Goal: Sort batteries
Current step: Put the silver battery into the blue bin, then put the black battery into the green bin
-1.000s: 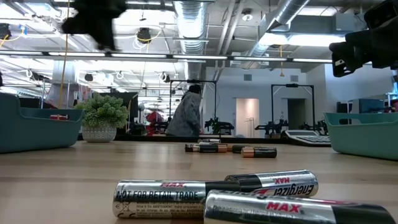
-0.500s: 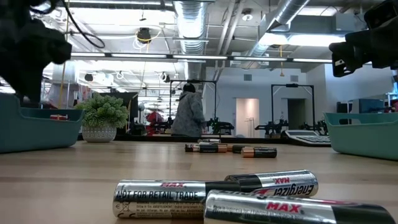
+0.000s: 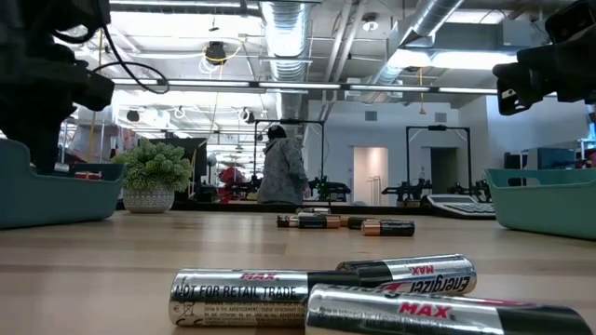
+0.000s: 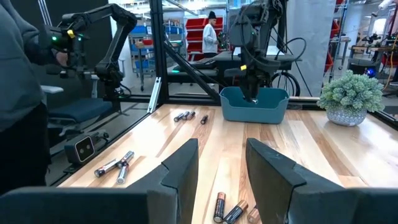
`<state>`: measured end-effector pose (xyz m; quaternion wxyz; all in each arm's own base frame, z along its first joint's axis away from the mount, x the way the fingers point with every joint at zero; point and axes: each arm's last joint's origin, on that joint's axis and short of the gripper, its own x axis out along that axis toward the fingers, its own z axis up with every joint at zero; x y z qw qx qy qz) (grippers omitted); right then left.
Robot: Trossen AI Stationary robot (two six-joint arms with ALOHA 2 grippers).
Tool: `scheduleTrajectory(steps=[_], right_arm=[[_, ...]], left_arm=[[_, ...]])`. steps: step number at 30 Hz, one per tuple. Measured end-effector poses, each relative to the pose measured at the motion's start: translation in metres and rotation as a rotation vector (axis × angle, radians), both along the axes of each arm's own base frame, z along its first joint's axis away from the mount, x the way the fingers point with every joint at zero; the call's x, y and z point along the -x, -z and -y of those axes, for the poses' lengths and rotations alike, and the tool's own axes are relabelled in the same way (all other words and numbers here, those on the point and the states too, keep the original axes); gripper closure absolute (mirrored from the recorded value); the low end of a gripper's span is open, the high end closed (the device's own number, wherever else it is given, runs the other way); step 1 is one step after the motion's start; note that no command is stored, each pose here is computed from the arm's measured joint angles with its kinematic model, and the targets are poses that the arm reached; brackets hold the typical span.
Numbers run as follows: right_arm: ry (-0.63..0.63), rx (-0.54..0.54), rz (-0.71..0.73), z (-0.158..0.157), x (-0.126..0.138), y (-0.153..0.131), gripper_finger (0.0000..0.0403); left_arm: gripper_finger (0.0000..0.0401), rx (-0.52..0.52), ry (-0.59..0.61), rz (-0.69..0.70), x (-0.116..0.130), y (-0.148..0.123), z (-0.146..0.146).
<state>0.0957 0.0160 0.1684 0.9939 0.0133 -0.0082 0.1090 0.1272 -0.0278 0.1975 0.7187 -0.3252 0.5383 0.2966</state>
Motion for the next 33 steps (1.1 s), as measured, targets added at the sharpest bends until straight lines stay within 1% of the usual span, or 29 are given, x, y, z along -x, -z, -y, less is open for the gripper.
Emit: scheduleTrajectory(steps=[5, 10, 15, 19, 24, 33], right_arm=[[0.000, 0.000, 0.000, 0.0000, 0.0000, 0.0000, 0.0251], [0.000, 0.000, 0.000, 0.0000, 0.0000, 0.0000, 0.0251], [0.000, 0.000, 0.000, 0.0000, 0.0000, 0.0000, 0.0251], [0.000, 0.000, 0.000, 0.0000, 0.0000, 0.0000, 0.0251], [0.000, 0.000, 0.000, 0.0000, 0.0000, -0.0001, 0.0251], [0.000, 0.000, 0.000, 0.0000, 0.0000, -0.0001, 0.0251]], left_arm=[[0.0335, -0.011, 0.017, -0.026, -0.0024, 0.0028, 0.0000], [0.0328, -0.012, 0.024, -0.022, -0.0026, 0.0026, 0.0001], [0.0313, -0.014, 0.030, -0.021, -0.0027, 0.0025, 0.0000], [0.0291, -0.019, 0.051, -0.023, -0.0027, 0.0025, 0.0000], [0.0268, -0.018, 0.050, -0.023, -0.0027, 0.0025, 0.0001], [0.0262, -0.018, 0.048, -0.021, -0.0028, 0.0025, 0.0001]])
